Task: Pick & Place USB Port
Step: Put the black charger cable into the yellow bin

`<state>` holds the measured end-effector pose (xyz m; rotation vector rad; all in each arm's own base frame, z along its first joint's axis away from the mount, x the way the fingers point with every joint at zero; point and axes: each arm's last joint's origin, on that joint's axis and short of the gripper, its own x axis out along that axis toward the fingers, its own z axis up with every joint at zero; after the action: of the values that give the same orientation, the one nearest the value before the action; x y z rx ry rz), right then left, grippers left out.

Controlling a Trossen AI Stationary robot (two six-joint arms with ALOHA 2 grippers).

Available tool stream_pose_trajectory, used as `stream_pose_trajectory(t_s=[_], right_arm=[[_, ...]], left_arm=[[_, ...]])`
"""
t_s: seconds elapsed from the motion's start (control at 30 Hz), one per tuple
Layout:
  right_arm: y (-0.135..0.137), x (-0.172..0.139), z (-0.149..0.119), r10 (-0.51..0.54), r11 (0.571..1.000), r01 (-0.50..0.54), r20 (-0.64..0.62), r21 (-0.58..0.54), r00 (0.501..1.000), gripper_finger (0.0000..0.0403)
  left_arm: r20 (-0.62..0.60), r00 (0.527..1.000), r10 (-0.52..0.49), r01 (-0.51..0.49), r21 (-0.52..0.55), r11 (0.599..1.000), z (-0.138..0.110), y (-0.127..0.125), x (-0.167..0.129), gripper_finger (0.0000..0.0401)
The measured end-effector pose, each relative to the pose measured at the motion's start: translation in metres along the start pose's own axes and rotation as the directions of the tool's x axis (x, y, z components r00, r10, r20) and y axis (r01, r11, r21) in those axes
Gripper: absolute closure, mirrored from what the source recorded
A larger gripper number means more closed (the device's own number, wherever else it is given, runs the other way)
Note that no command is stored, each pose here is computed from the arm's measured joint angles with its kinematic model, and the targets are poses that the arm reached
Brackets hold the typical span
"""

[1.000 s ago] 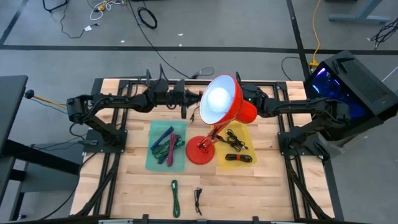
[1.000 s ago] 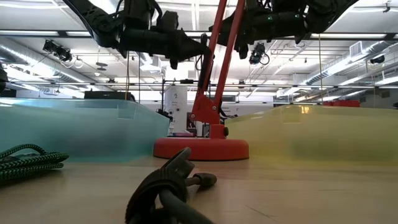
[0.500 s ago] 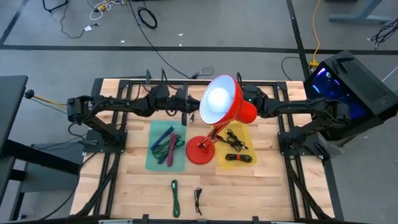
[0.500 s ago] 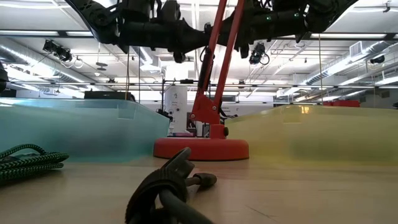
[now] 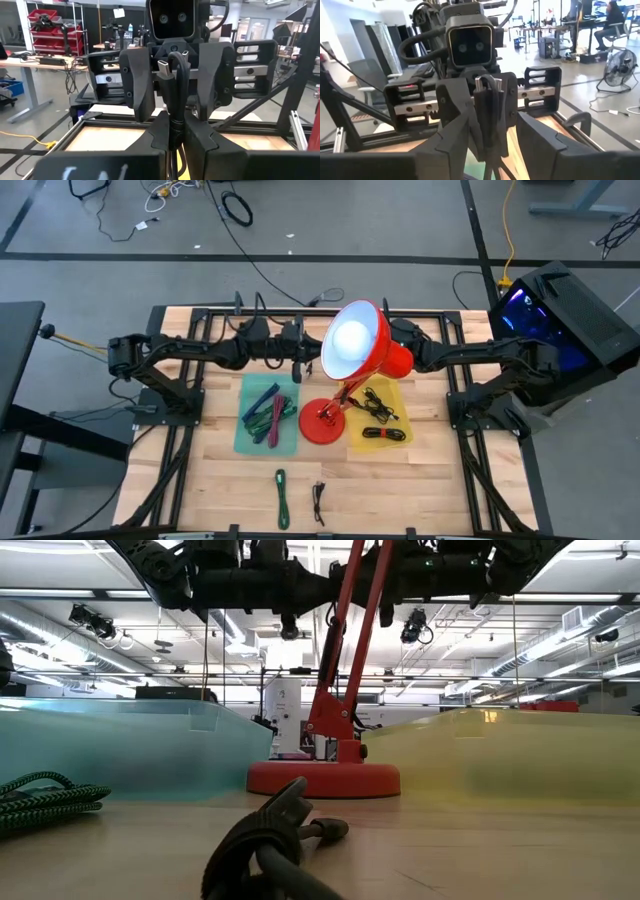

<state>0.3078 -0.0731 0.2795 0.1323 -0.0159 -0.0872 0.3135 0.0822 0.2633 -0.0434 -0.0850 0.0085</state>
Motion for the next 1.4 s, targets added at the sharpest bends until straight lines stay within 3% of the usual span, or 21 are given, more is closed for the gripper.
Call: stream_pose_trajectory(t_s=[0.13, 0.23, 0.33, 0.6, 0.83, 0.97, 1.13, 1.4], right_arm=[[0.0, 0.001, -0.001, 0.017, 1.0, -0.017, -0.003, -0.002, 1.0, 0.0264], [0.0, 0.001, -0.003, 0.013, 1.0, -0.013, -0.02, 0.001, 1.0, 0.0326], [-0.001, 0.001, -0.003, 0.016, 1.0, -0.016, -0.023, -0.011, 1.0, 0.0384], [-0.007, 0.0, -0.007, 0.001, 1.0, 0.0, -0.062, 0.017, 0.998, 0.0388], [-0.015, -0.009, -0.002, -0.034, 0.999, 0.037, -0.1, 0.034, 0.994, 0.0388], [-0.021, -0.024, 0.002, -0.128, 0.99, 0.137, -0.181, 0.04, 0.975, 0.039], [-0.015, -0.046, -0.002, -0.14, 0.972, 0.199, -0.373, 0.125, 0.917, 0.039], [0.018, -0.075, -0.031, -0.115, 0.926, 0.337, -0.722, 0.172, 0.683, 0.039]], left_arm=[[-0.002, 1.0, 0.0, 0.0, -0.001, 1.0, 0.0, -0.001, 0.0, 0.0369], [-0.008, 1.0, 0.004, -0.004, -0.006, 1.0, -0.001, 0.0, 0.0, 0.0368], [-0.014, 1.0, 0.018, -0.018, -0.011, 1.0, -0.002, 0.0, 0.0, 0.0338], [-0.055, 0.998, 0.019, -0.021, -0.046, 0.999, -0.006, 0.0, 0.0, 0.0264], [-0.106, 0.994, 0.039, -0.045, -0.055, 0.997, -0.008, 0.006, -0.003, 0.0249], [-0.131, 0.991, 0.021, -0.034, -0.096, 0.995, -0.01, 0.017, -0.007, 0.0248], [-0.196, 0.979, -0.048, 0.012, -0.185, 0.983, -0.016, 0.029, -0.013, 0.0248], [-0.439, 0.897, -0.043, -0.072, -0.242, 0.968, -0.035, 0.043, -0.032, 0.0248]])
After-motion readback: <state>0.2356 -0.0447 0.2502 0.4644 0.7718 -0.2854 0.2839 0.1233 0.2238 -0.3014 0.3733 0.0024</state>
